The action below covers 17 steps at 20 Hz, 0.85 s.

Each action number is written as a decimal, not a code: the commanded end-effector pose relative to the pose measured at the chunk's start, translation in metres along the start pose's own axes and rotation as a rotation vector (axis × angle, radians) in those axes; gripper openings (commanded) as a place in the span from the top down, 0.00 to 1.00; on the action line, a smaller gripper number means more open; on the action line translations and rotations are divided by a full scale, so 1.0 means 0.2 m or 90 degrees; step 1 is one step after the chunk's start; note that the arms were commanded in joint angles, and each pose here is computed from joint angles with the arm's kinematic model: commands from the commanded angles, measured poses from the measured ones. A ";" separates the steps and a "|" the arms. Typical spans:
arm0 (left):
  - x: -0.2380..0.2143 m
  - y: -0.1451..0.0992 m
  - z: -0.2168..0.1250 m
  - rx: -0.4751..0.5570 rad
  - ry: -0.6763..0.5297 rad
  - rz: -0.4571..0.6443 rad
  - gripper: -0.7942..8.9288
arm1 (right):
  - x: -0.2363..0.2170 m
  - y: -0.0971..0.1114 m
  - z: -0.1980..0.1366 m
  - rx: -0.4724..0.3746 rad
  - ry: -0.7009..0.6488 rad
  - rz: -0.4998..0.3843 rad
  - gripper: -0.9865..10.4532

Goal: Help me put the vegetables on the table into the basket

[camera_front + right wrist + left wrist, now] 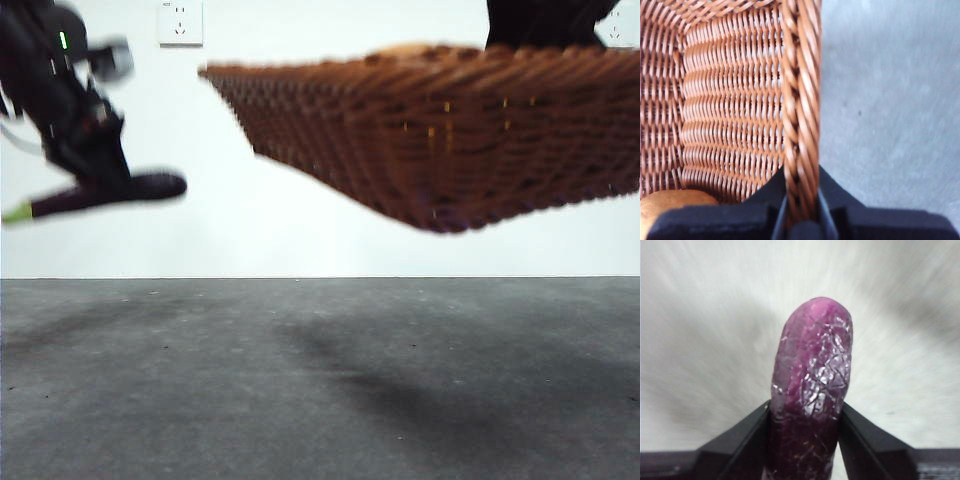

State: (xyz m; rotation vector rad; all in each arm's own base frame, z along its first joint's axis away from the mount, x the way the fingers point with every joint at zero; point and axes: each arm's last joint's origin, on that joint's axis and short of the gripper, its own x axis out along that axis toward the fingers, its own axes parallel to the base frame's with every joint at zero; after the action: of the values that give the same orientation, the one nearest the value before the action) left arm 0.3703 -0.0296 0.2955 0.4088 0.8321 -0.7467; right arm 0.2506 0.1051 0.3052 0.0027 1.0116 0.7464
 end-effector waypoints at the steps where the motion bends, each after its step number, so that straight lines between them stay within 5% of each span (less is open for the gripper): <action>1: -0.20 -0.12 0.06 0.050 -0.039 0.017 0.92 | 0.10 -0.04 0.01 0.026 0.033 0.024 0.92; 7: -0.62 -0.68 0.18 0.302 -0.125 -0.017 0.93 | 0.33 -0.09 0.01 0.043 0.102 0.112 0.92; 13: -0.36 -1.13 0.29 0.493 -0.008 -0.108 0.93 | 0.39 0.05 0.01 -0.010 0.128 0.143 0.92; 17: -0.12 -1.24 0.30 0.529 0.084 -0.184 0.93 | 0.40 0.09 0.00 -0.021 0.139 0.150 0.92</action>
State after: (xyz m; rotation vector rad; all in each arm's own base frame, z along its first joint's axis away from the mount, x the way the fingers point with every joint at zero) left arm 0.2085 -0.2200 0.3456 1.0906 0.6732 -1.3239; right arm 0.2651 0.1615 0.2476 -0.0121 1.2301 0.9645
